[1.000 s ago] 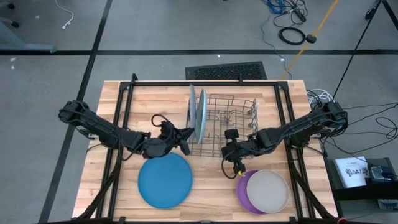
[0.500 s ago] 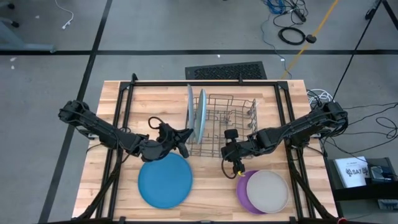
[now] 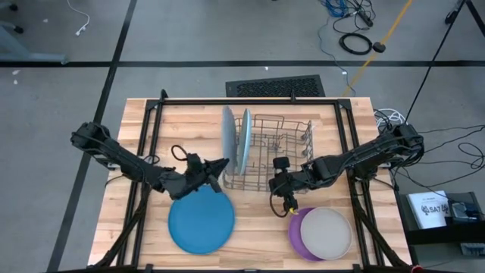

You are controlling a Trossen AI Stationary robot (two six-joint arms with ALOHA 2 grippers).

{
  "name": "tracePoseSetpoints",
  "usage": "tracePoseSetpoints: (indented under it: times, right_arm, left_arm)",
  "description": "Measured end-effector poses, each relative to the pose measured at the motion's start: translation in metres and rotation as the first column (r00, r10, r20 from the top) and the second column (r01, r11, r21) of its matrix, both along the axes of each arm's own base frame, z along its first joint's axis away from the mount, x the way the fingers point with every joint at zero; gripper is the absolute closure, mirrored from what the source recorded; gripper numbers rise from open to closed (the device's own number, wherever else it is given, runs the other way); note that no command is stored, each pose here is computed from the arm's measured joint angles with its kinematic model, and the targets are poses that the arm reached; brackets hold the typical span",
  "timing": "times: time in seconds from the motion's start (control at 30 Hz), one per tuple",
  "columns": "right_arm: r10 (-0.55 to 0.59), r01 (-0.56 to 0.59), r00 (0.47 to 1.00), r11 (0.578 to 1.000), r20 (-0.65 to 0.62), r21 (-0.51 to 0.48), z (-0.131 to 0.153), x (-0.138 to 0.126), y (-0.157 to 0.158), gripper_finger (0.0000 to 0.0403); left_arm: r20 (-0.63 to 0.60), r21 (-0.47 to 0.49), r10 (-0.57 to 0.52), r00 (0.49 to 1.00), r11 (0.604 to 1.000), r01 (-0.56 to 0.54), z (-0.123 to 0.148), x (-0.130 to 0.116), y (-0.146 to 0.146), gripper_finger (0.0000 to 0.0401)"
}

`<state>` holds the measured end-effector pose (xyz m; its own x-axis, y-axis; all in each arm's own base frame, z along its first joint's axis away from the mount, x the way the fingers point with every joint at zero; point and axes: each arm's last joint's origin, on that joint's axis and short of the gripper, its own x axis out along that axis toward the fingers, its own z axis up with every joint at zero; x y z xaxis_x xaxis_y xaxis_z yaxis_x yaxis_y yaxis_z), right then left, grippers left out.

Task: Sort dishes
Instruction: Put the gray plate into the dish rack

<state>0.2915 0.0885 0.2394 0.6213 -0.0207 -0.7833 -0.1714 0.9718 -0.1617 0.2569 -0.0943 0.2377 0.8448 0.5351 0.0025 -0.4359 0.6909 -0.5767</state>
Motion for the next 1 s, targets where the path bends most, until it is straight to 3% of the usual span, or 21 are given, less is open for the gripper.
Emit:
tracePoseSetpoints:
  times: [0.13,0.7,1.0]
  right_arm:
    - [0.000,0.000,1.000,1.000,0.000,0.000,0.000,0.000,0.000,0.0344]
    - [-0.003,0.003,1.000,1.000,0.008,-0.001,0.001,0.001,0.000,0.0344]
    - [-0.003,0.003,1.000,1.000,0.008,-0.001,0.001,0.000,0.000,0.0344]
  left_arm:
    - [0.000,0.007,-0.027,1.000,1.000,0.027,-0.007,-0.003,0.002,0.0401]
    - [-0.028,-0.122,-0.037,0.999,0.992,0.033,-0.029,-0.009,0.006,0.0399]
    - [-0.034,-0.125,-0.040,0.999,0.992,0.036,-0.031,-0.009,0.006,0.0330]
